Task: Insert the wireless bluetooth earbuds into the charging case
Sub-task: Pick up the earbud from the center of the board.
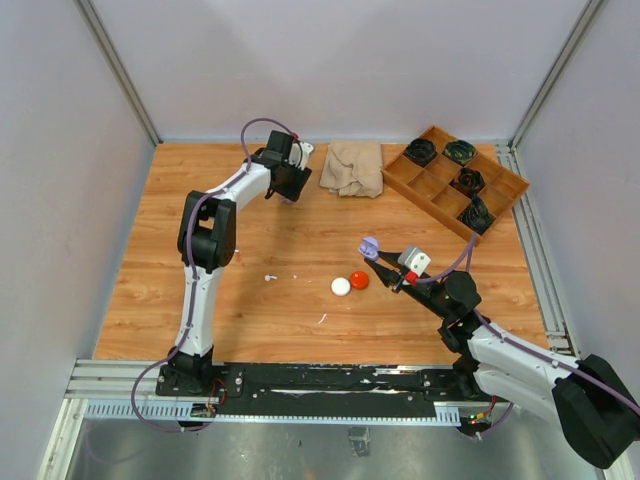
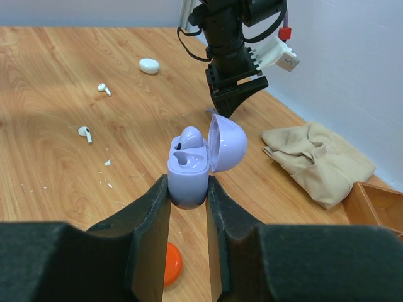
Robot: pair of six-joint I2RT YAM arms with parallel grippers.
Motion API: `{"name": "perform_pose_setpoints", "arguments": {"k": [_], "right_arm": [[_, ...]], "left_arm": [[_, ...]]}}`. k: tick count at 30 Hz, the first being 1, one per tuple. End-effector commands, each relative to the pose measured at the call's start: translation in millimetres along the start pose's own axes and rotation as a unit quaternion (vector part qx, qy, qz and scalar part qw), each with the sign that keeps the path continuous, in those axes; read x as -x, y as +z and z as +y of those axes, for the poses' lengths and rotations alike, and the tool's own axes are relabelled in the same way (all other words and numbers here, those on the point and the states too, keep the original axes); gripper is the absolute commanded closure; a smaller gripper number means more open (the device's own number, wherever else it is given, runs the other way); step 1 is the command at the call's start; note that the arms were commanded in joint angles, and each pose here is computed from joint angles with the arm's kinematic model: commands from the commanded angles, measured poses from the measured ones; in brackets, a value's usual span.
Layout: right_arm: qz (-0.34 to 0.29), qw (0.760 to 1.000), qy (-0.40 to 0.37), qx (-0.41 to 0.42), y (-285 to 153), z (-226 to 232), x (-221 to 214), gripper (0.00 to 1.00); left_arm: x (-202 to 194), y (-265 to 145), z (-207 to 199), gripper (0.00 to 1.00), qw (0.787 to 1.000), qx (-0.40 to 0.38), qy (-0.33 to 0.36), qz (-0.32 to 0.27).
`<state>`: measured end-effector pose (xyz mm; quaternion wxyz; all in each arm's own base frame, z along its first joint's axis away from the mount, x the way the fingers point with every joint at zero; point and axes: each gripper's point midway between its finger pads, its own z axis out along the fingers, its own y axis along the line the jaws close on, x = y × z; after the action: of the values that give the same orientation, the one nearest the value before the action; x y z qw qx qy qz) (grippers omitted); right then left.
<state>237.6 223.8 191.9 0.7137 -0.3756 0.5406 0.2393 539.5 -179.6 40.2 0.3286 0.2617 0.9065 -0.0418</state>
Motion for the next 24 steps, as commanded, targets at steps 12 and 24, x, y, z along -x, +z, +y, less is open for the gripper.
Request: {"name": "perform_pose_setpoints", "arguments": {"k": [12, 24], "right_arm": [[-0.021, 1.000, -0.008, 0.007, 0, 5, 13, 0.99], [-0.019, 1.000, -0.007, 0.007, 1, 5, 12, 0.99]], "left_arm": [[-39, 0, -7, 0.52, 0.996, -0.039, 0.017, 0.075], [-41, 3, -11, 0.63, 0.996, -0.045, 0.005, 0.077]]}}
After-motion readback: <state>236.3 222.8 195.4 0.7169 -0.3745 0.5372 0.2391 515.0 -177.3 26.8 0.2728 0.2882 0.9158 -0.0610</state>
